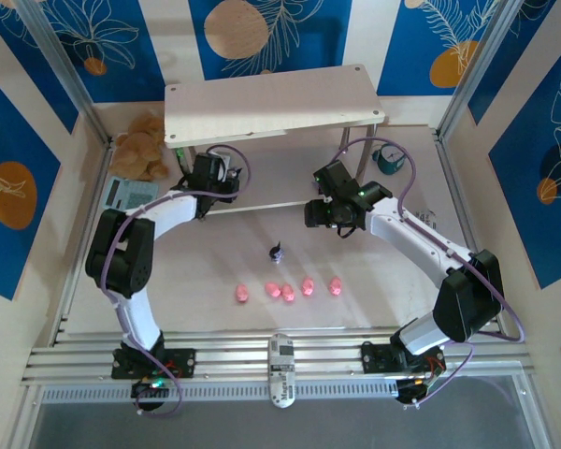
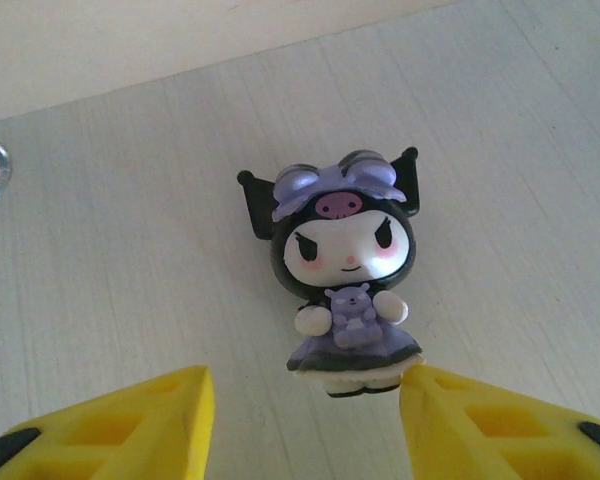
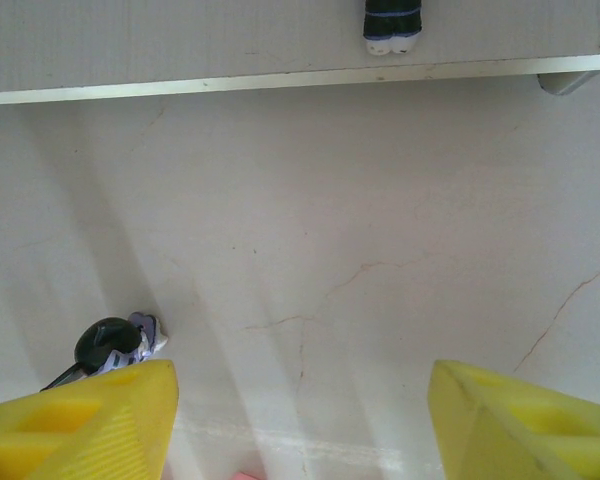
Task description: Place and organize the plastic toys onto the shelf
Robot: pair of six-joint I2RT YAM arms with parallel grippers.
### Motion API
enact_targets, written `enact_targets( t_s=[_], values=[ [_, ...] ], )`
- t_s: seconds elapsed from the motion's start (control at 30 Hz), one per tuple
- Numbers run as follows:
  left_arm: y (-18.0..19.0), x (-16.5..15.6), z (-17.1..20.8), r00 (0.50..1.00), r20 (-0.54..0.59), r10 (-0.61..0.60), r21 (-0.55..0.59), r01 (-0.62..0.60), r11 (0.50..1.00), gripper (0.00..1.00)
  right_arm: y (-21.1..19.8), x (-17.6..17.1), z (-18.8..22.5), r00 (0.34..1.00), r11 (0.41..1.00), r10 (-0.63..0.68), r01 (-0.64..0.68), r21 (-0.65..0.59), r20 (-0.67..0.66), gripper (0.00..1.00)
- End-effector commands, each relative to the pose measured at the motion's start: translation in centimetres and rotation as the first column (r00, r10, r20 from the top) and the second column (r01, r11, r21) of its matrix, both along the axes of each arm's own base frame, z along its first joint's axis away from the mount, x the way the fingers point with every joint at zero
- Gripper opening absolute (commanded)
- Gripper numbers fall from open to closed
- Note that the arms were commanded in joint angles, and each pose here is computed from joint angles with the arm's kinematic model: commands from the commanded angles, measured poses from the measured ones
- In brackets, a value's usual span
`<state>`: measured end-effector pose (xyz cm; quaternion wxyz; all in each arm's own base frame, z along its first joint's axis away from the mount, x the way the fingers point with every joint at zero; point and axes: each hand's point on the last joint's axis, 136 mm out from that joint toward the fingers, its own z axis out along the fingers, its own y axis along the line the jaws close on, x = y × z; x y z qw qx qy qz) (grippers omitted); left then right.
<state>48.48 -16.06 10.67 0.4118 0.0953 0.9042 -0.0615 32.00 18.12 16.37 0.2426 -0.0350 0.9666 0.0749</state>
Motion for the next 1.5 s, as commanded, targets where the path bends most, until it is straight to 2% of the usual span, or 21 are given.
enact_targets(
  t_s=[0.0,0.17,0.37,0.4,0.47,0.53,0.57,0.87,1.17,1.47],
  values=[
    [-0.7,1.4,1.4,0.999,0.050,0.019,-0.013,-0.018,1.000,0.53,-0.4,-0.2,0.6,1.000,1.000,-0.008,0.008,0.020,0.014,0.68],
    [-0.9,1.8,0.8,0.999,0.039,0.019,-0.016,-0.019,1.000,0.52,-0.5,-0.2,0.2,1.000,1.000,-0.011,0.011,0.023,0.006,0.68],
    [-1.6,2.2,-0.4,1.000,0.011,-0.002,-0.024,0.003,1.000,0.43,-0.7,-0.2,-0.2,1.000,1.000,-0.015,0.015,0.022,-0.004,0.68],
    [-1.7,2.2,-0.6,1.000,0.008,-0.008,-0.024,0.008,1.000,0.39,-0.8,-0.2,-0.3,1.000,1.000,-0.017,0.017,0.021,-0.005,0.68],
    [-1.8,2.2,-0.9,1.000,0.003,-0.015,-0.023,0.015,1.000,0.19,-0.9,-0.1,-0.3,1.000,0.999,-0.022,0.023,0.023,-0.007,0.68],
    [-1.7,2.1,-0.8,1.000,0.012,-0.014,-0.021,0.014,1.000,0.04,-1.0,-0.1,-0.4,1.000,0.999,-0.024,0.024,0.022,-0.009,0.68],
    [-1.7,2.1,-0.6,1.000,0.018,-0.014,-0.023,0.015,1.000,0.00,-1.1,-0.1,-0.5,1.000,0.999,-0.027,0.027,0.022,-0.010,0.68],
    [-2.4,-0.3,1.5,0.996,0.037,-0.083,-0.062,0.085,0.994,0.00,-1.0,0.1,-0.6,0.999,0.999,-0.031,0.031,0.031,-0.007,0.68],
    [-0.9,-4.4,3.1,0.997,0.036,-0.072,-0.069,0.074,0.995,0.00,-0.7,0.0,-0.8,1.000,0.999,-0.026,0.026,0.047,-0.010,0.68],
    [-2.5,-7.8,4.6,0.990,0.036,-0.138,-0.078,0.141,0.987,0.00,-0.7,-0.1,-0.3,1.000,0.998,-0.020,0.020,0.054,0.011,0.68]
  ],
)
